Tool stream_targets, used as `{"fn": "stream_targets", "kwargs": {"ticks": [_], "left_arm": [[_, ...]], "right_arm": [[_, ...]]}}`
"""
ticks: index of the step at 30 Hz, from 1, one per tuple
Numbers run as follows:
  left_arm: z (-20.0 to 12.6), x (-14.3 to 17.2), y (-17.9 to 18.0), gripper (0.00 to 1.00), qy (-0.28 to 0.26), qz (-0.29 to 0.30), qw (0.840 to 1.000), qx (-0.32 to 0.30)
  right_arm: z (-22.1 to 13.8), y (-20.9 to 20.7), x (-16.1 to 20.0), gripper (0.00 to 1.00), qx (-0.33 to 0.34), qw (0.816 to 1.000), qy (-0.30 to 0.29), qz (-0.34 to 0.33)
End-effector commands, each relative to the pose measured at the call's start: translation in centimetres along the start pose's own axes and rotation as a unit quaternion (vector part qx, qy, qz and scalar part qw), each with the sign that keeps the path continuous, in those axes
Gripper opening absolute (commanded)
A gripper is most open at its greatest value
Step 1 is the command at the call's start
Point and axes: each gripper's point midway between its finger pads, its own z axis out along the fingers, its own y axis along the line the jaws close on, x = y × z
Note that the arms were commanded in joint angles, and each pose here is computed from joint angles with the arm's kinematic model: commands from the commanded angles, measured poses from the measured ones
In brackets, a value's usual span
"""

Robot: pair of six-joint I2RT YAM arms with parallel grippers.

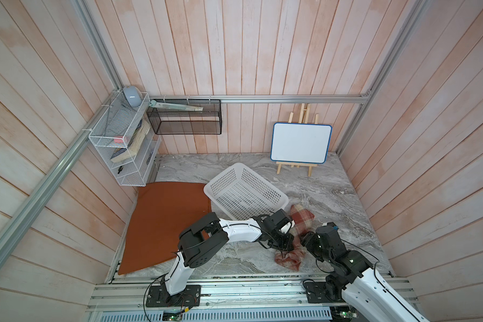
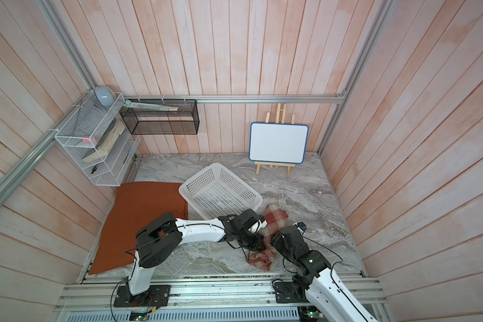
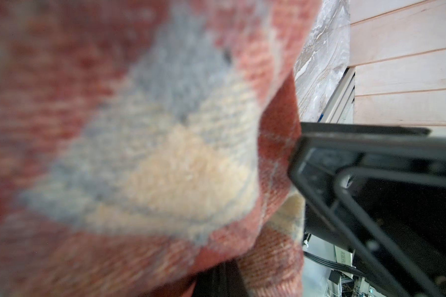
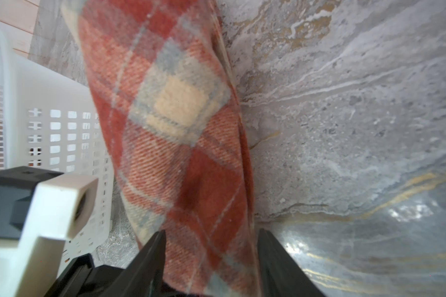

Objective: Roll up the skirts
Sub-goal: Pick up the skirt from the center of the board.

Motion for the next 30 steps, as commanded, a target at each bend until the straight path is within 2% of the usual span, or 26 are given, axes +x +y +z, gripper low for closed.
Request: {"fn": "stream_targets", "kwargs": {"ticks": [1, 5, 6, 7, 8, 11, 15, 17, 18, 22, 24, 27, 28, 29, 30], "left_arm": [[0.9, 4.9, 10.2, 0.03, 0.059, -0.059, 0.986, -0.147], [1.2, 5.3, 10.6, 0.02, 0.065, -0.065, 0.985, -0.144], [1.3, 5.4, 10.7, 0.02, 0.065, -0.069, 0.985, -0.143], [1.3, 5.4, 10.7, 0.01, 0.064, -0.071, 0.986, -0.14], [1.2, 5.3, 10.8, 0.01, 0.062, -0.071, 0.986, -0.139], [1.1, 5.4, 11.0, 0.01, 0.062, -0.073, 0.986, -0.14], [0.9, 5.3, 11.0, 0.01, 0.059, -0.074, 0.986, -0.139], [0.8, 5.2, 10.8, 0.01, 0.059, -0.073, 0.986, -0.137], [0.7, 5.1, 10.8, 0.0, 0.057, -0.073, 0.986, -0.136], [0.6, 4.8, 10.6, 0.0, 0.054, -0.07, 0.988, -0.128], [0.6, 4.6, 10.6, 0.0, 0.053, -0.07, 0.988, -0.124], [0.6, 4.5, 10.6, 0.0, 0.054, -0.067, 0.989, -0.12], [0.5, 4.4, 10.5, 0.0, 0.052, -0.065, 0.989, -0.119], [0.5, 4.4, 10.6, 0.0, 0.053, -0.063, 0.989, -0.122], [0.4, 4.4, 10.6, 0.0, 0.052, -0.063, 0.989, -0.122]], "right_arm": [[0.5, -2.4, 0.7, 0.65, 0.05, 0.999, 0.008, 0.006], [0.4, -3.1, 1.3, 0.71, 0.061, 0.998, 0.016, 0.009], [0.7, -3.1, 1.6, 0.9, 0.056, 0.998, 0.02, 0.01], [1.1, -3.2, 1.8, 0.98, 0.052, 0.998, 0.022, 0.012], [1.6, -2.9, 2.1, 0.98, 0.041, 0.999, 0.029, 0.009], [2.4, -2.3, 2.1, 0.89, 0.036, 0.999, 0.031, -0.003], [3.6, -1.9, 2.9, 0.63, 0.032, 0.998, 0.054, -0.008], [3.9, -1.7, 3.4, 0.6, 0.029, 0.997, 0.067, -0.006], [3.9, -1.9, 3.6, 0.54, 0.033, 0.997, 0.072, -0.002], [4.9, -2.9, 5.4, 0.52, 0.018, 0.995, 0.1, 0.023], [5.0, -2.7, 5.6, 0.45, 0.009, 0.994, 0.107, 0.017], [5.1, -2.6, 5.8, 0.24, 0.003, 0.994, 0.111, 0.002], [5.1, -2.4, 5.9, 0.15, -0.004, 0.994, 0.113, -0.005], [5.0, -2.4, 5.8, 0.0, -0.005, 0.994, 0.11, -0.006], [4.9, -2.4, 5.8, 0.0, -0.007, 0.994, 0.111, -0.004]]}}
